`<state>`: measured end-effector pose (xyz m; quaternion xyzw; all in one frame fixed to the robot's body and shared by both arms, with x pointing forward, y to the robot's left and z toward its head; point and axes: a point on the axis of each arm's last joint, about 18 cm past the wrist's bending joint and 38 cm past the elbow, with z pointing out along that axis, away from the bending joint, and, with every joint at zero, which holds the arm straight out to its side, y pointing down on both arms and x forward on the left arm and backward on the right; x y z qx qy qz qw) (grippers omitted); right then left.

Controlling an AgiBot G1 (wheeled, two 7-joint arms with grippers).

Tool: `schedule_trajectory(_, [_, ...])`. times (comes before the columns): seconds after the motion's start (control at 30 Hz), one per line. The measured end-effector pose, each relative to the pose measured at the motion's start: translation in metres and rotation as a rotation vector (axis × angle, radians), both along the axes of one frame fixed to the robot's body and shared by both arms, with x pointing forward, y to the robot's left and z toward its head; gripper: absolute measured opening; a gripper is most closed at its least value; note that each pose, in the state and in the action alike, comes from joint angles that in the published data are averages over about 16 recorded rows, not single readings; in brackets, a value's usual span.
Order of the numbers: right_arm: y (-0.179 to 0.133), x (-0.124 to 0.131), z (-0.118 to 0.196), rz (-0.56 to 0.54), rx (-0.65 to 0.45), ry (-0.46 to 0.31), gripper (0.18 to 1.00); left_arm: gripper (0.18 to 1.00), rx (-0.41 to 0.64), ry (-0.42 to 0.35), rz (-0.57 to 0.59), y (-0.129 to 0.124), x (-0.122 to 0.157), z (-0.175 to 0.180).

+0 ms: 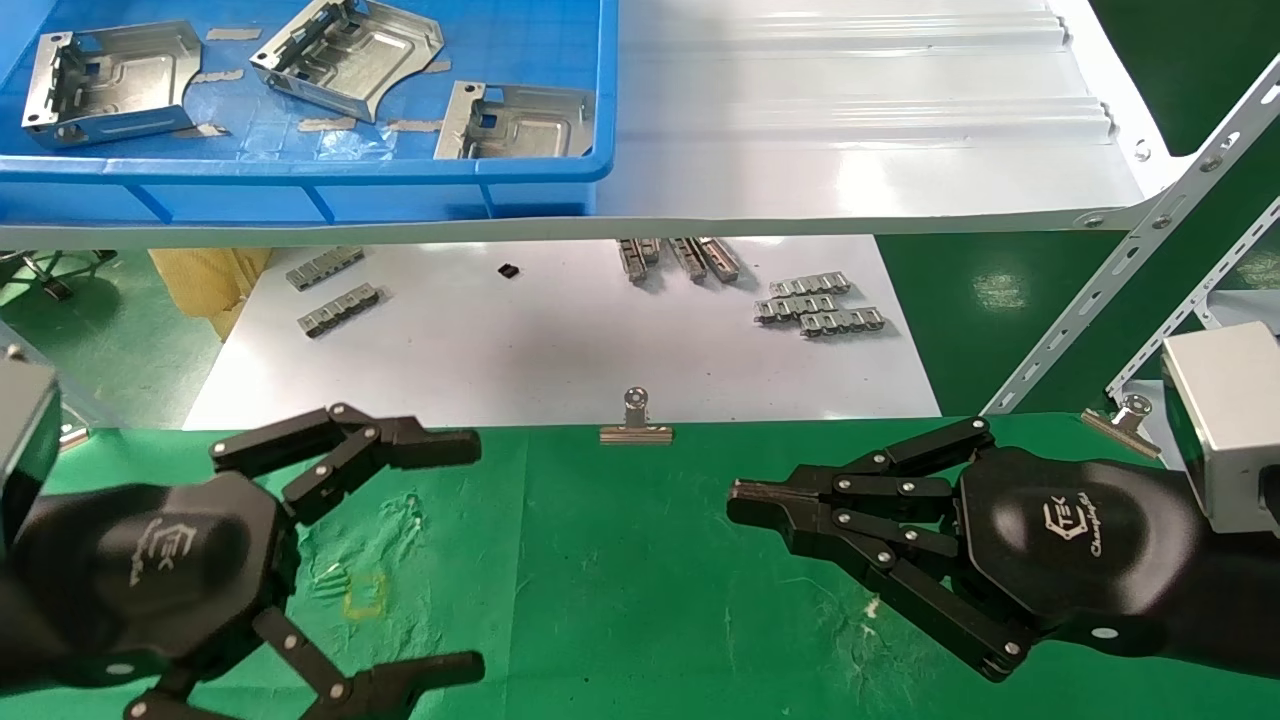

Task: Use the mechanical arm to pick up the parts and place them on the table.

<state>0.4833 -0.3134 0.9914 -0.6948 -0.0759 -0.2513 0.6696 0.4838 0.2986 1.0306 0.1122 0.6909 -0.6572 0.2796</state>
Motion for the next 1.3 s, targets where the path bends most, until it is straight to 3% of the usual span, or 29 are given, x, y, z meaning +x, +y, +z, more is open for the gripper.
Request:
schedule_trajectory(0.17, [0.000,0.000,0.000,0.000,0.000,0.000,0.192,1.001,-0.022,-0.059,0.087,0.000,0.026,0.049])
schedule_trajectory(0.33, [0.000,0.000,0.000,0.000,0.000,0.000,0.192,1.001,-0.094,-0.105,0.249,0.007,0.069,0.117])
schedule_trajectory(0.6, [0.000,0.000,0.000,0.000,0.000,0.000,0.192,1.001,-0.205,-0.090,0.567,0.028,0.139,0.189])
schedule_trajectory(0.9, [0.000,0.000,0.000,0.000,0.000,0.000,0.201,0.998,-0.239,-0.023,0.805,0.058,0.180,0.195])
schedule_trajectory(1.3, [0.000,0.000,0.000,0.000,0.000,0.000,0.292,0.940,-0.232,0.036,0.899,0.078,0.190,0.182])
